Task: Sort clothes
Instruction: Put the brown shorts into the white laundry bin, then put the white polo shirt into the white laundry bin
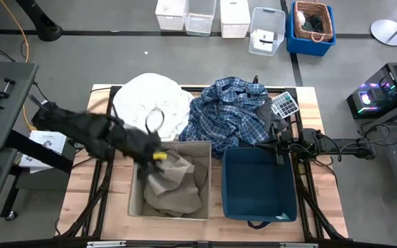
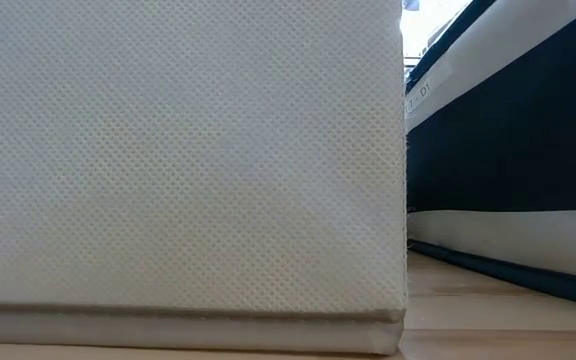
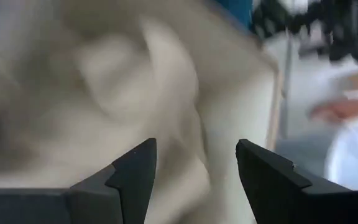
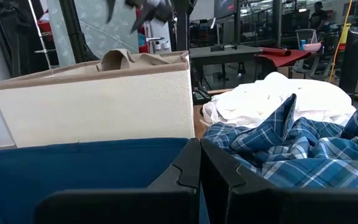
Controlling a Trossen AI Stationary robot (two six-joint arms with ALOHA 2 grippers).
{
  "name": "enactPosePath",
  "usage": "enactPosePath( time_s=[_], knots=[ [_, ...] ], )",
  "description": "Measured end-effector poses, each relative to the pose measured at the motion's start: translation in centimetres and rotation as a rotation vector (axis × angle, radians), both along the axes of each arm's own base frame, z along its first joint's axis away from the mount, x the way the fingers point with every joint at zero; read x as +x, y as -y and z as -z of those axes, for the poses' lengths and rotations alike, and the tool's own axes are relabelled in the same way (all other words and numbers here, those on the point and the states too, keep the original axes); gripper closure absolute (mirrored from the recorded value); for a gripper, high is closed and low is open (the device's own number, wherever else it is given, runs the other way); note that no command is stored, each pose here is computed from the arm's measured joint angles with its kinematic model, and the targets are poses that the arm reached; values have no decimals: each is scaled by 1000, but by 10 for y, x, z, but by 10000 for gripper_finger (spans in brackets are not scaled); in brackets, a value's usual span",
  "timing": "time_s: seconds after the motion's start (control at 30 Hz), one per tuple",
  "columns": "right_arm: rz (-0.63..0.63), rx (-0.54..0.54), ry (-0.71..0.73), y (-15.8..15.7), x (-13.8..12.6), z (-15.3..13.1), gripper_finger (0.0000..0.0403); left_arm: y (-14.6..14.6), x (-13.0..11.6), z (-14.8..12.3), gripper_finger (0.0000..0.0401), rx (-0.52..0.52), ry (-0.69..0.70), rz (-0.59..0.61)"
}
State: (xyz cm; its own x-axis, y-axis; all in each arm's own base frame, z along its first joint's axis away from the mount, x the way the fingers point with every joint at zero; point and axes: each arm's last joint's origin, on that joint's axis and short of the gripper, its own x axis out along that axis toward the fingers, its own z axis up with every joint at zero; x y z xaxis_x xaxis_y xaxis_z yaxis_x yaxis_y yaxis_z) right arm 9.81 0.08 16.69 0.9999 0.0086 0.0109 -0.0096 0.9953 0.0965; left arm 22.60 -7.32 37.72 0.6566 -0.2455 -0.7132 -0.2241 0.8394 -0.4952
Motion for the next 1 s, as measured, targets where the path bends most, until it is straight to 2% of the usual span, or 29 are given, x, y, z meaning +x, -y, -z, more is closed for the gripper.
enactPosePath(
  time_s=[0.07, 0.13, 0.23, 0.3, 0.47, 0.6, 0.73, 1.0],
  knots=[
    [0, 0, 0, 0, 0, 0, 402, -14, -1, -18, 190, 102, 60, -42],
    [0, 0, 0, 0, 0, 0, 402, -35, -5, -29, 190, 224, 51, -114],
    [0, 0, 0, 0, 0, 0, 402, -83, -10, -28, 190, 393, -115, -288],
    [0, 0, 1, 0, 0, 0, 402, -123, -12, -14, 190, 424, -275, -378],
    [1, 0, 1, 0, 0, 0, 402, -217, -17, 34, 190, 335, -546, -462],
    [0, 0, 1, 0, 0, 0, 402, -266, -26, 81, 190, 229, -744, -490],
    [0, 0, 1, 0, 0, 0, 402, -288, -28, 121, 190, 165, -822, -523],
    [0, 0, 1, 0, 0, 0, 402, -290, -12, 169, 190, 174, -795, -542]
  ],
)
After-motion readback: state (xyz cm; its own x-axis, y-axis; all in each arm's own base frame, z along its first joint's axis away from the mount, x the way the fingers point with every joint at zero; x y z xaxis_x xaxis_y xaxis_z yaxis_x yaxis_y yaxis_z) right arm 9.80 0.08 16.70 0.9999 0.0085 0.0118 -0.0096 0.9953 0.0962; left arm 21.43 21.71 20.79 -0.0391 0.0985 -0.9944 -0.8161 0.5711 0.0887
